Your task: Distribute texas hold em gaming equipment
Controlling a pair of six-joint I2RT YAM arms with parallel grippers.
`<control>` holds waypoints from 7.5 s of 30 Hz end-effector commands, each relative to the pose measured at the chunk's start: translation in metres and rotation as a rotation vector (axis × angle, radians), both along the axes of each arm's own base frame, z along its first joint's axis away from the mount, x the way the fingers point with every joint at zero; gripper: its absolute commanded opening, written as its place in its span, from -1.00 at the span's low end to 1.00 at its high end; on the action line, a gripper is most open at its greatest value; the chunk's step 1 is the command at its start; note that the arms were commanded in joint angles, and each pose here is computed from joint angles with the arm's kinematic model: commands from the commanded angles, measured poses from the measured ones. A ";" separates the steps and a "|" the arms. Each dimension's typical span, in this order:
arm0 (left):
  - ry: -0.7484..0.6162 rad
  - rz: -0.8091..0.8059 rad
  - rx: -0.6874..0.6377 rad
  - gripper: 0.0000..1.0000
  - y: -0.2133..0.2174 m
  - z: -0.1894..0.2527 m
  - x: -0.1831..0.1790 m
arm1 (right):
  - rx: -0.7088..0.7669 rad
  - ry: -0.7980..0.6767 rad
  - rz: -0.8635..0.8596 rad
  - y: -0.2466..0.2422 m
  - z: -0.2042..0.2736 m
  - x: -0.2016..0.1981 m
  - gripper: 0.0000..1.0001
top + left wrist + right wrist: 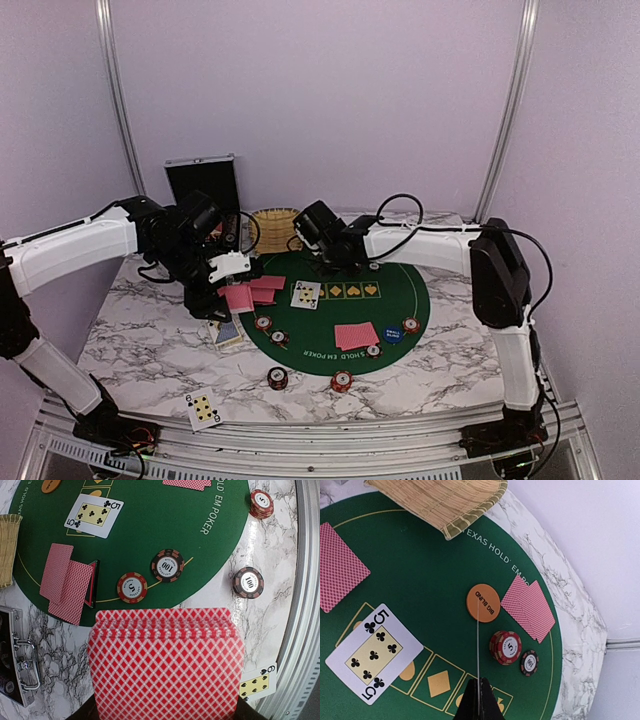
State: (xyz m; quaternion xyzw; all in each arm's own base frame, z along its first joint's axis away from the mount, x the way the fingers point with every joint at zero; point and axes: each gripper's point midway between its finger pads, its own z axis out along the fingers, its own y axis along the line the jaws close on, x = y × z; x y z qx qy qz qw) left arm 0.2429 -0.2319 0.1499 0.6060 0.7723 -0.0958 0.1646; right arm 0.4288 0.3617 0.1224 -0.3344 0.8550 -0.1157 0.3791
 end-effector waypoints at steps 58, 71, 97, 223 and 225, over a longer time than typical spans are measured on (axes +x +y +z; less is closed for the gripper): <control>-0.021 -0.010 -0.036 -0.94 -0.002 0.016 -0.002 | 0.886 0.559 0.260 0.070 0.078 -0.100 0.82; -0.027 -0.001 -0.032 -0.94 -0.004 0.015 0.003 | 1.290 0.980 0.302 0.112 0.076 -0.157 0.93; -0.030 -0.003 -0.051 -0.95 -0.008 0.019 0.004 | 1.381 1.183 0.402 0.187 0.071 -0.188 0.80; -0.033 0.004 -0.020 -0.98 0.003 0.011 -0.001 | -0.203 -0.157 0.073 -0.018 0.030 -0.022 -1.00; -0.034 0.004 -0.022 -0.98 0.004 0.012 -0.002 | -0.250 -0.169 0.099 -0.014 0.020 -0.023 -1.00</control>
